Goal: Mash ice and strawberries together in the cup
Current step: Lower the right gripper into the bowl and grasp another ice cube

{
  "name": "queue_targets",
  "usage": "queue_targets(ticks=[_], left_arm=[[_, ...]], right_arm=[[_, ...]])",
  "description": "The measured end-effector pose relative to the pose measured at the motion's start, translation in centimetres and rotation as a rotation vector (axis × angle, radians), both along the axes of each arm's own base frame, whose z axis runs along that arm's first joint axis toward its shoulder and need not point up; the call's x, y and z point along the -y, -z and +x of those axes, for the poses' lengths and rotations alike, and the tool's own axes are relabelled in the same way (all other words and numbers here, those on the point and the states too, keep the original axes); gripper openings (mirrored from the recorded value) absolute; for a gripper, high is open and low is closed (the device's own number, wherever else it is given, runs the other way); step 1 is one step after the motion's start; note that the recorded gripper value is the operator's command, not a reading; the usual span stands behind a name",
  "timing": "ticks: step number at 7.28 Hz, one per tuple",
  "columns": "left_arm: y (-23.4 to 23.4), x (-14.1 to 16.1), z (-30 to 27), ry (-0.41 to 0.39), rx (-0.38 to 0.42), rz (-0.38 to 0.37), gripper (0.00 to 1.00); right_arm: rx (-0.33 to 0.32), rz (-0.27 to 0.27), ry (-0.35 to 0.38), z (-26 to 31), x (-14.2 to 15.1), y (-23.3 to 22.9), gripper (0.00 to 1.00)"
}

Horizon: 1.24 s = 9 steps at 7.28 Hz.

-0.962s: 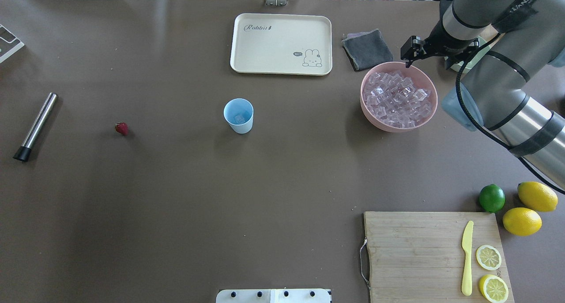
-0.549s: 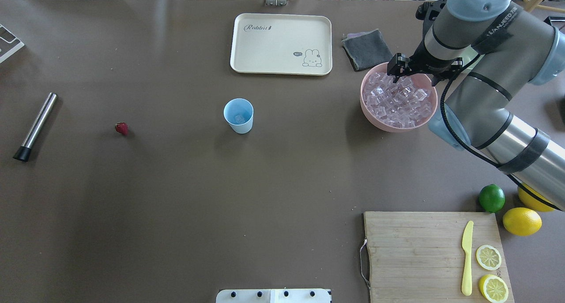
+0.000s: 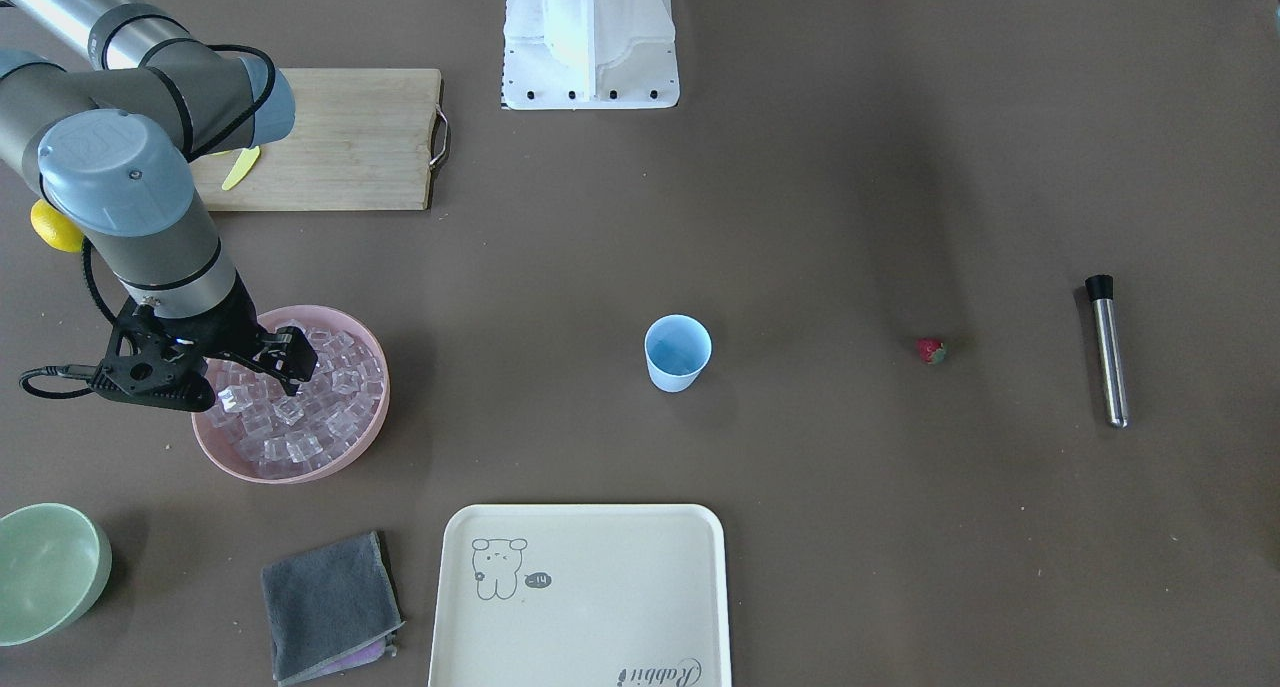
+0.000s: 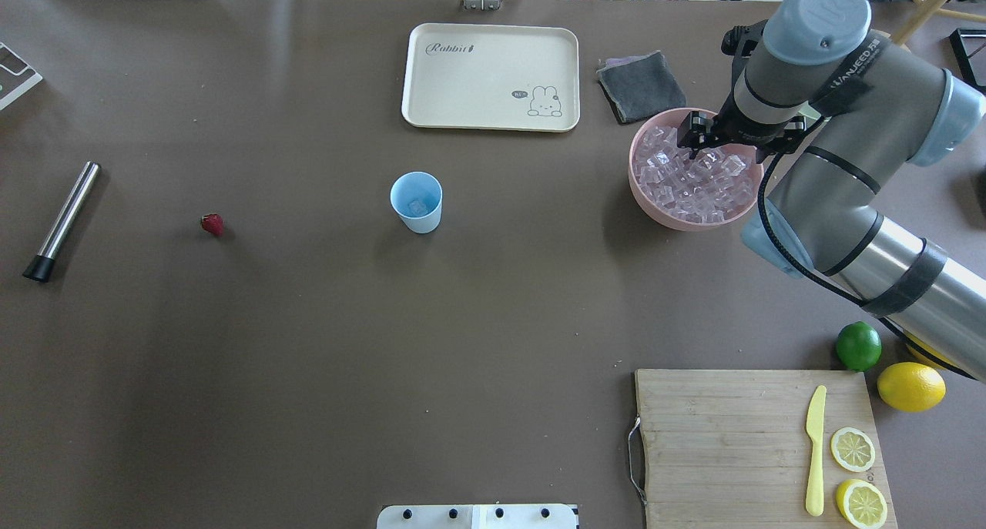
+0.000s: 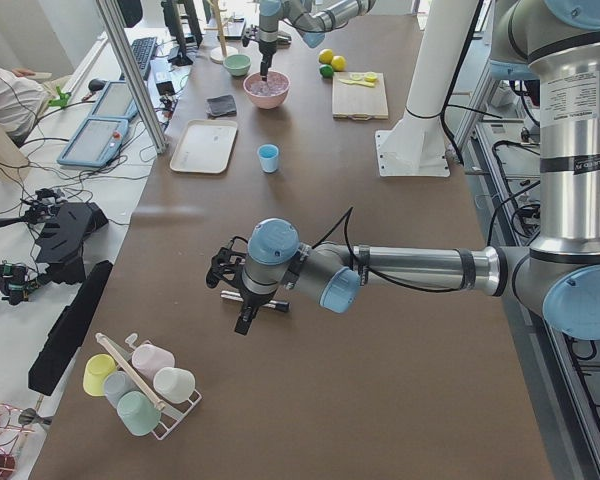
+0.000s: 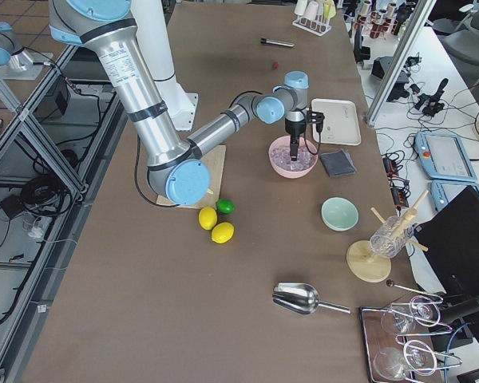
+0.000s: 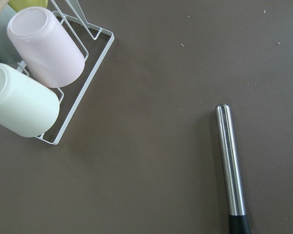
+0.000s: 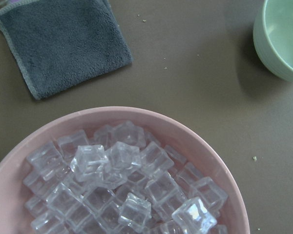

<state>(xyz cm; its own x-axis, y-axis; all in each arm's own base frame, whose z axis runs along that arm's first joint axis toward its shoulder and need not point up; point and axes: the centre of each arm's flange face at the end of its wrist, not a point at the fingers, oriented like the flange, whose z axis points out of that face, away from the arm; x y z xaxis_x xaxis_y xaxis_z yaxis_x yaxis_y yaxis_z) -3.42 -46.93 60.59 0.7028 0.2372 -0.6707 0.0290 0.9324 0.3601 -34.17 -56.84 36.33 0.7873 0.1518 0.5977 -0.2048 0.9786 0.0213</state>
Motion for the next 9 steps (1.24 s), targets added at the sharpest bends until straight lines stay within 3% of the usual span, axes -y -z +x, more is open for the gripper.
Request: queue_targets(ticks=[6, 9], left_arm=[[-0.2, -0.2, 0.0, -0.001, 0.000, 0.009, 0.97], [-0.3, -0.1, 0.0, 0.000, 0.001, 0.008, 0.97]], right_arm=[[0.016, 0.037, -0.002, -1.3, 1.3, -2.6, 0.98], [0.029, 0.050, 0.010, -0.7, 0.5, -2.7, 0.98]])
